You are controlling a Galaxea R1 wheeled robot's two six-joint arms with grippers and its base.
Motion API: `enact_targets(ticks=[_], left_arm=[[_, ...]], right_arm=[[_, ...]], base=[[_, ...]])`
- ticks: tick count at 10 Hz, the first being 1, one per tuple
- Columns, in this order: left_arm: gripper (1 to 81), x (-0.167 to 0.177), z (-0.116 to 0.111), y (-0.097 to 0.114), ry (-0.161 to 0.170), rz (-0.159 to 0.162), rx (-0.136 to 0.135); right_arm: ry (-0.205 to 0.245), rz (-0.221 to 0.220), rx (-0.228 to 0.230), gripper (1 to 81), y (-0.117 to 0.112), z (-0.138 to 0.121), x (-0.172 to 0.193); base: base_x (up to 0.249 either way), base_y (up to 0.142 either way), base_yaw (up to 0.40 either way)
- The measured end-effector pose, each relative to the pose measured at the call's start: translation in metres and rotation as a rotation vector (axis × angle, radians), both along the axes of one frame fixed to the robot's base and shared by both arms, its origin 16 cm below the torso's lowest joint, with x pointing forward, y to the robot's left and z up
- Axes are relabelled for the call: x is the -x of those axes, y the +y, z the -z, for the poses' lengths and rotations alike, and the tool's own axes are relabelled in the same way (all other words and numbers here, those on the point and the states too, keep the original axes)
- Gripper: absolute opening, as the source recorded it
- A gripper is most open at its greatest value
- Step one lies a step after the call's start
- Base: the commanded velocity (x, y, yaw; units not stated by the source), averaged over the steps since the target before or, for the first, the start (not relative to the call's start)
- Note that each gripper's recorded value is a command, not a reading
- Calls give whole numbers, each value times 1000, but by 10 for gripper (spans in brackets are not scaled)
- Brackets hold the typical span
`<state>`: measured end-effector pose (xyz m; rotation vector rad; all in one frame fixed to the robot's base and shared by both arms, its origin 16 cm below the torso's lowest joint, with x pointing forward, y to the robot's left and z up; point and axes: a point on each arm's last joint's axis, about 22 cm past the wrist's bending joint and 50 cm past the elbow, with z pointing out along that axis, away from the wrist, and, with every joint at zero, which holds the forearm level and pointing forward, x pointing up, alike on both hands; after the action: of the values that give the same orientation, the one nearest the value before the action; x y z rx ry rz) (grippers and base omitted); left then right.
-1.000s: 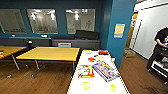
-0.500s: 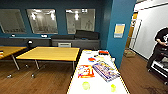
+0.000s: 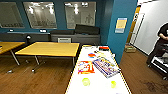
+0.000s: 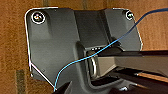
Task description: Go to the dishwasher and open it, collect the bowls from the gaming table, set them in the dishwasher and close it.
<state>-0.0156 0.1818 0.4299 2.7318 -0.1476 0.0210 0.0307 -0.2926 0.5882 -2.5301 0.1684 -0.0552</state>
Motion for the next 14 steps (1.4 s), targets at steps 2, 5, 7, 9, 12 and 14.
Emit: enact_targets(ticks=[2,5,7,9,12,14], left_arm=[[811,16,1,-1,42,-2,2],[811,38,2,-1,104,-2,1],[811,38,3,-1,110,-5,4],[811,40,3,-1,114,-5,4],[811,40,3,-1,115,-4,4],[811,43,3,-4,122,-5,6]], right_arm=[[13,20,-1,811,-26,-33,-14],[-20,67,9,811,-66,-92,-81],[-91,111,-9,811,-68,-116,-151],[-131,139,-9,811,-80,-138,-208],[-170,160,4,811,-103,-168,-280],[-182,176,28,811,-128,-188,-317]], base=[[0,0,0],[0,0,0],[0,0,0],[0,0,0],[0,0,0],[0,0,0]])
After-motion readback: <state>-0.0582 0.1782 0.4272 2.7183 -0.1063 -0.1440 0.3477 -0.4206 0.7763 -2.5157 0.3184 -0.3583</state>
